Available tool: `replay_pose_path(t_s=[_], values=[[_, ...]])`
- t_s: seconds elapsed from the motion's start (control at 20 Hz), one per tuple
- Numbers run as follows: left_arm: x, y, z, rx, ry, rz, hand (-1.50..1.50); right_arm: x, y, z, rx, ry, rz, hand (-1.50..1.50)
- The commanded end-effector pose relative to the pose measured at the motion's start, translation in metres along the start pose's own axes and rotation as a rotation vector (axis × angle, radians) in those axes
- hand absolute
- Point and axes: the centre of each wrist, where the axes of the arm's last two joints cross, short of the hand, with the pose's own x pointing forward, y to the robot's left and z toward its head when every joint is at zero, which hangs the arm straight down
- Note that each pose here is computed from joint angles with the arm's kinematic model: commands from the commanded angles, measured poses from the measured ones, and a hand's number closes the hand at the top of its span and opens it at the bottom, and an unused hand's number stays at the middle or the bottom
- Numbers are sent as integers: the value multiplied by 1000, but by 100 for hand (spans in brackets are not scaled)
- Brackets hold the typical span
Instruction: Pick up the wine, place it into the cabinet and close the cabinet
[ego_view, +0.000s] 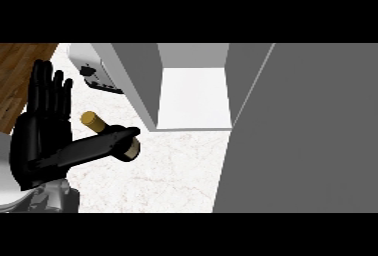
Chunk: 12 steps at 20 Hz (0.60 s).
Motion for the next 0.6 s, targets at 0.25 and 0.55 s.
replay_pose_path(t_s=[0.25, 0.55], values=[[-47, 19, 13, 47, 26, -29, -150, 36, -4, 30, -44, -109, 39, -150], [-79, 37, 16, 86, 33, -57, -150, 31, 3, 34, -47, -87, 45, -150]])
